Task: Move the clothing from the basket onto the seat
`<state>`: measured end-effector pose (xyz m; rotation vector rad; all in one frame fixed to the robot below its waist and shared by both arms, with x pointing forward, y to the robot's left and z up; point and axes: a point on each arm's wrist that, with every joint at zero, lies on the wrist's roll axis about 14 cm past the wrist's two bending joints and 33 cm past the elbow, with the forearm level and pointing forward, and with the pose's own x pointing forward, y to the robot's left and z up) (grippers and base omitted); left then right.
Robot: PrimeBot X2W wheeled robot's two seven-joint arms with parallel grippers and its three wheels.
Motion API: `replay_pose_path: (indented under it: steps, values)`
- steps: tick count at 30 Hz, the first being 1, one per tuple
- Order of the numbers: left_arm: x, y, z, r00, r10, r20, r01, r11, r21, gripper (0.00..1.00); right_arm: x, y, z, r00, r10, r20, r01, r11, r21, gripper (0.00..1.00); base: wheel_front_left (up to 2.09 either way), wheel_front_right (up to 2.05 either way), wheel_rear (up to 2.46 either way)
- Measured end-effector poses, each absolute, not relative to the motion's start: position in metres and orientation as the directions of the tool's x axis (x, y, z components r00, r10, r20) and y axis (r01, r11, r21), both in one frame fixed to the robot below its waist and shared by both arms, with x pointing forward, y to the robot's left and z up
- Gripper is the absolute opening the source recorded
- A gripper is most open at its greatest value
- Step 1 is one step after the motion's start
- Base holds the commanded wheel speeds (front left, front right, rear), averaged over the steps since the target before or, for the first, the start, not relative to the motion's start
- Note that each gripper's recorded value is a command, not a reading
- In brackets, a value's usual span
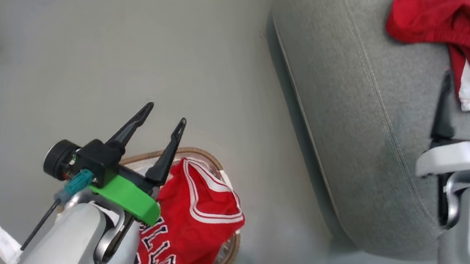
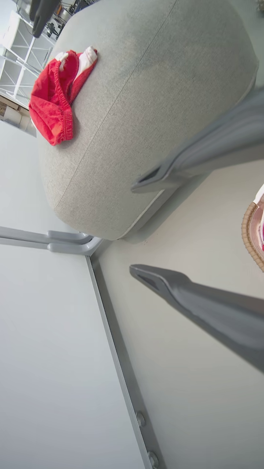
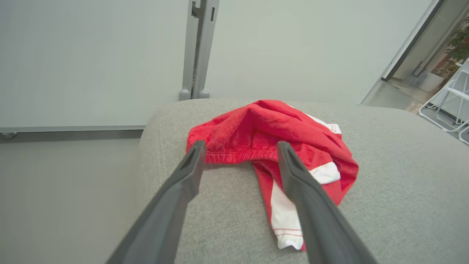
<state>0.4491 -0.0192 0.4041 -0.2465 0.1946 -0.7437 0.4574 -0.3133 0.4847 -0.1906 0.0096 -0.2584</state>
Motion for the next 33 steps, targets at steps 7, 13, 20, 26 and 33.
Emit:
replay_pose_path:
  steps: [7,13,20,26,33]
  values:
    - [0.454,0.056,0.410,0.865,-0.483,-0.133,0.448,0.865,-0.227,1.00,0.467,-0.241,0.477,0.997,-0.080,0.000,0.080,0.995,-0.053,1.00,0.00,0.00,0.00]
    - [0.442,0.123,0.415,0.942,-0.295,-0.160,0.268,0.949,-0.167,1.00,0.467,-0.194,0.480,0.999,0.032,0.011,-0.033,0.998,0.048,1.00,0.00,0.00,0.00]
    - [0.414,0.183,0.421,0.980,-0.103,-0.171,0.082,0.989,-0.126,1.00,0.453,-0.161,0.477,0.993,0.115,-0.007,-0.114,0.990,0.087,1.00,0.00,0.00,0.00]
    - [0.384,0.201,0.420,0.982,-0.024,-0.186,-0.006,0.988,-0.155,1.00,0.436,-0.153,0.479,0.992,0.128,-0.005,-0.127,0.985,0.116,1.00,0.00,0.00,0.00]
    - [0.360,0.205,0.420,0.982,0.012,-0.189,-0.046,0.983,-0.180,1.00,0.424,-0.147,0.483,0.990,0.144,0.003,-0.143,0.982,0.120,1.00,0.00,0.00,0.00]
